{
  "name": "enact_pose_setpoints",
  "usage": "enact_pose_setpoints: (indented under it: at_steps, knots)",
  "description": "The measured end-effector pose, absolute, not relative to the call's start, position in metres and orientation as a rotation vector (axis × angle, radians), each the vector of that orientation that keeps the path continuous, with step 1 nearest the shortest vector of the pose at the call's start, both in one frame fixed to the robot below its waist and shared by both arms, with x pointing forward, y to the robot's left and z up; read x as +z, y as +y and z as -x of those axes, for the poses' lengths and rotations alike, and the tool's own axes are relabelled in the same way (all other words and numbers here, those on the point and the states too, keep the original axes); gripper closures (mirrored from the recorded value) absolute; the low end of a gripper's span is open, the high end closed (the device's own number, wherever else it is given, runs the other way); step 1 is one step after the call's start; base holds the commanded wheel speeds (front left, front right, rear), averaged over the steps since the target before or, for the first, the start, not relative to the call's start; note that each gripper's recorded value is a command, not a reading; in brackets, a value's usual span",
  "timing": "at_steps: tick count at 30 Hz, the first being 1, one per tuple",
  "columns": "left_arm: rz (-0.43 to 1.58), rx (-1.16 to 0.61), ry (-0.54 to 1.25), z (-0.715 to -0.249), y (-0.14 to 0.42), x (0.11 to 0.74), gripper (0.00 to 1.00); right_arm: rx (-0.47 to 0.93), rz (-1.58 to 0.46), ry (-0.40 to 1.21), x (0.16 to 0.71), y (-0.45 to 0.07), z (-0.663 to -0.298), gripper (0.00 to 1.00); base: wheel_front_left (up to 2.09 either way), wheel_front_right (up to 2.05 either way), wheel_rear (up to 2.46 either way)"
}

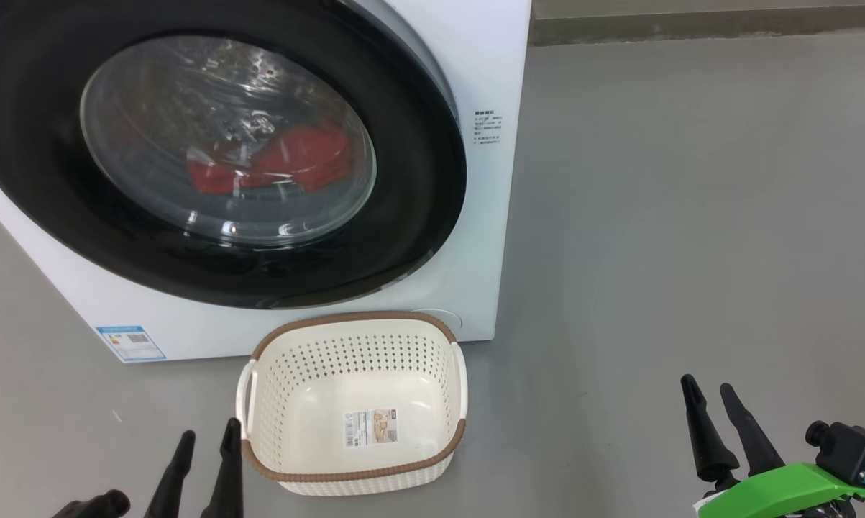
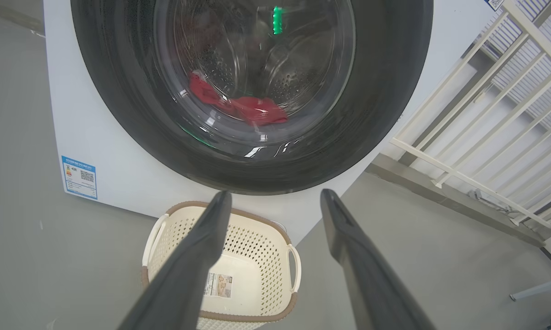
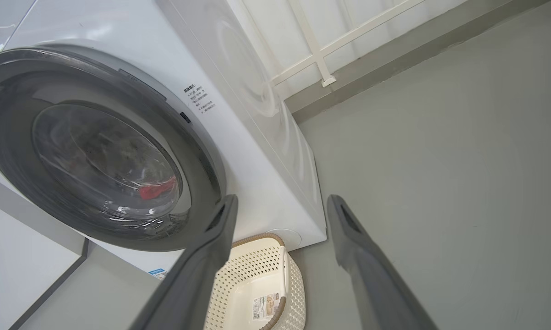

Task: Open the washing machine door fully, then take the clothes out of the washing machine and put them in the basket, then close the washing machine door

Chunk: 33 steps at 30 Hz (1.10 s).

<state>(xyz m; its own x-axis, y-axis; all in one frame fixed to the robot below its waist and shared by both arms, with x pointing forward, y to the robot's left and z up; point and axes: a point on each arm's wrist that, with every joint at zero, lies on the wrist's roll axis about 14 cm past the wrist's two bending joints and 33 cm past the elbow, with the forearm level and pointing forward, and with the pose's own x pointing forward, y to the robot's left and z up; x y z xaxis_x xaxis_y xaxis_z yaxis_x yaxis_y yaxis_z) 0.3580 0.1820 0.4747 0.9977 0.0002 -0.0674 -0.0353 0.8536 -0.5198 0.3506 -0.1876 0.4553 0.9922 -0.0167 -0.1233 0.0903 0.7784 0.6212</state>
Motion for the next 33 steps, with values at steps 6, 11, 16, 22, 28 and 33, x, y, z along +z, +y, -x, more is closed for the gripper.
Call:
enact_pose_setpoints:
  at_steps: [6,11,16,22,28,33]
  knots:
    - [0.481,0.006,0.046,-0.3584,0.1806,0.4789,0.0,-0.044,-0.614,0.101,0.4582,-0.1864,-0.3507,0.0,0.0,0.0,0.0]
    - [0.425,-0.003,0.036,-0.3591,0.1798,0.4807,0.0,-0.03,-0.558,0.097,0.459,-0.1847,-0.3504,0.0,0.0,0.0,0.0]
    - [0.365,-0.013,0.03,-0.3595,0.1786,0.4811,0.0,-0.018,-0.504,0.087,0.4606,-0.1833,-0.351,0.0,0.0,0.0,0.0]
    - [0.293,-0.028,0.02,-0.3593,0.1768,0.4824,0.0,-0.008,-0.443,0.085,0.4599,-0.1827,-0.3482,0.0,0.0,0.0,0.0]
    - [0.229,-0.041,0.026,-0.3579,0.1748,0.4792,0.0,-0.003,-0.38,0.08,0.4592,-0.1835,-0.3466,0.0,0.0,0.0,0.0]
    - [0.172,-0.053,0.019,-0.3587,0.1732,0.4786,0.0,-0.001,-0.319,0.069,0.4602,-0.1859,-0.3468,0.0,0.0,0.0,0.0]
